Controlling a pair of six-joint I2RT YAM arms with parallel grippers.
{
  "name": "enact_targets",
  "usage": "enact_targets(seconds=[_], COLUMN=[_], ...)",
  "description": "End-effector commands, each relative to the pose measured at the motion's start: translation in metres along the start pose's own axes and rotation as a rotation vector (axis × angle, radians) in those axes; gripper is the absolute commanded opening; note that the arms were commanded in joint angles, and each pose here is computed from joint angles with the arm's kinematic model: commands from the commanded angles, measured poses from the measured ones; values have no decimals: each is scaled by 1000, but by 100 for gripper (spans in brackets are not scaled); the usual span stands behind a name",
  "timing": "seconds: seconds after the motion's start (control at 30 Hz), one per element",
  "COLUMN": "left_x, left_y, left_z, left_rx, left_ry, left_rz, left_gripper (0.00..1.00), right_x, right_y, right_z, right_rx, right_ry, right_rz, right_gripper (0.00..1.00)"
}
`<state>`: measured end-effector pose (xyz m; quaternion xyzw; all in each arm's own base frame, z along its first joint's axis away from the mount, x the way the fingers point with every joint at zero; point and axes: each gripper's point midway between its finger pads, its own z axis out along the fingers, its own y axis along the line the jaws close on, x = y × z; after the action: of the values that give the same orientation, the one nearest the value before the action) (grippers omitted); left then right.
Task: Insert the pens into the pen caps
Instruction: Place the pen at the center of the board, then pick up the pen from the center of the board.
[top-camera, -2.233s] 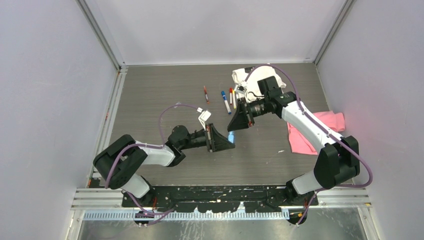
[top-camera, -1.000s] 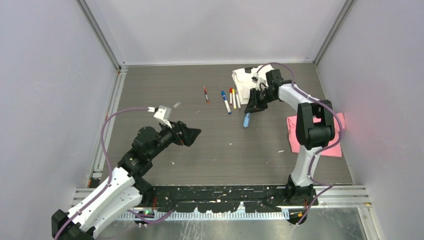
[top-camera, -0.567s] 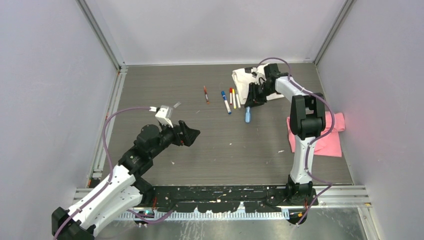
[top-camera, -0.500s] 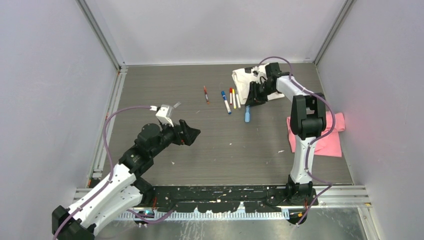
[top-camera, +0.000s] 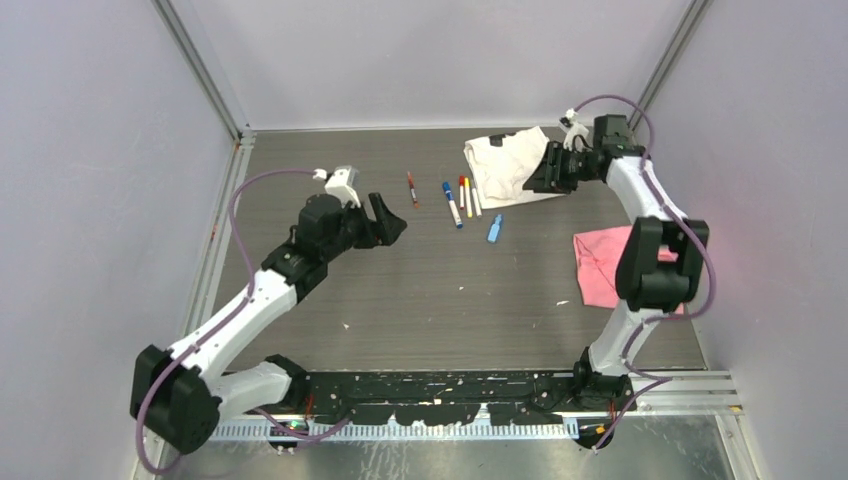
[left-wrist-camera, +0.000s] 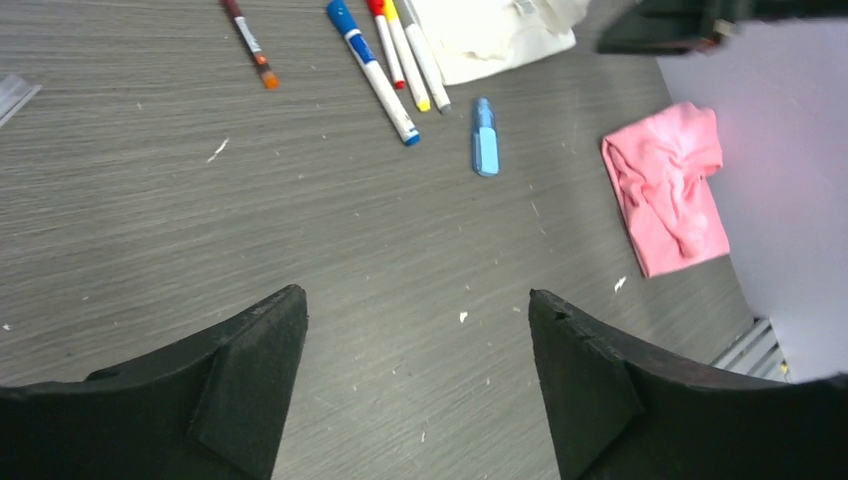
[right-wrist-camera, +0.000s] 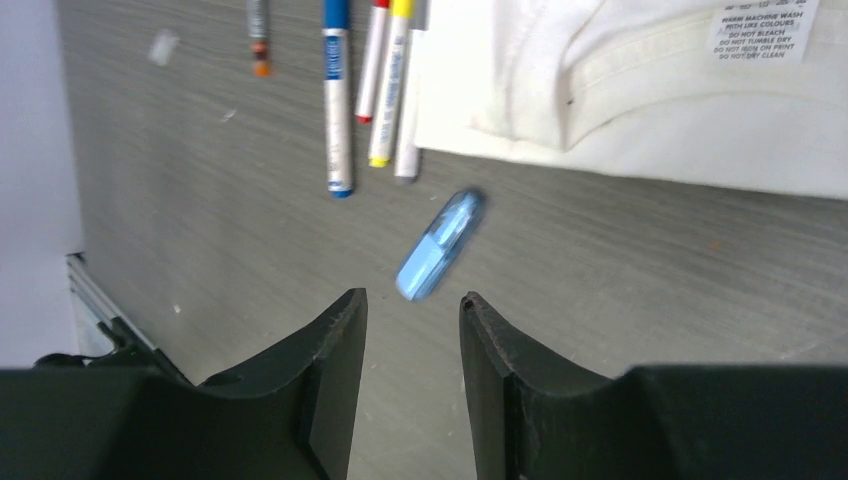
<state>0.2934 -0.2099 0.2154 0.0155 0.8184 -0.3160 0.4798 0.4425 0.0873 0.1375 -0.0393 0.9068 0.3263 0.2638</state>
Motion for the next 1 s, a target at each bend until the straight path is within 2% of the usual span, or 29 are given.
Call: enact_targets(seconds=[0.0, 0.13, 0.23, 0.37, 0.57, 0.77, 0.97], left_x=[-14, -14, -10, -15, -12, 5, 13], left_y=[8, 32, 58, 75, 95, 110, 118], left_z=[24, 55, 79, 111, 153, 198, 230], left_rx=[-45, -183, -330, -447, -563, -597, -621], left_ry=[42, 106, 159, 205, 295, 403, 424], left_rz=[-86, -126, -137, -136, -122, -75, -68], left_gripper=[73, 67, 49, 42, 41, 48, 50], right_x=[0, 30, 46, 59, 57, 58, 57], right_y=[62, 76, 80, 72, 64, 59, 55], right_z=[-47, -59, -66, -69, -71, -71, -72], right_rx=[-176, -226, -275, -313, -313, -317, -319], right_ry=[-128, -178, -200, -202, -206, -204, -206], right_rz=[-136, -175, -177, -137, -117, -107, -98], right_gripper=[46, 49, 51, 51, 51, 51, 51])
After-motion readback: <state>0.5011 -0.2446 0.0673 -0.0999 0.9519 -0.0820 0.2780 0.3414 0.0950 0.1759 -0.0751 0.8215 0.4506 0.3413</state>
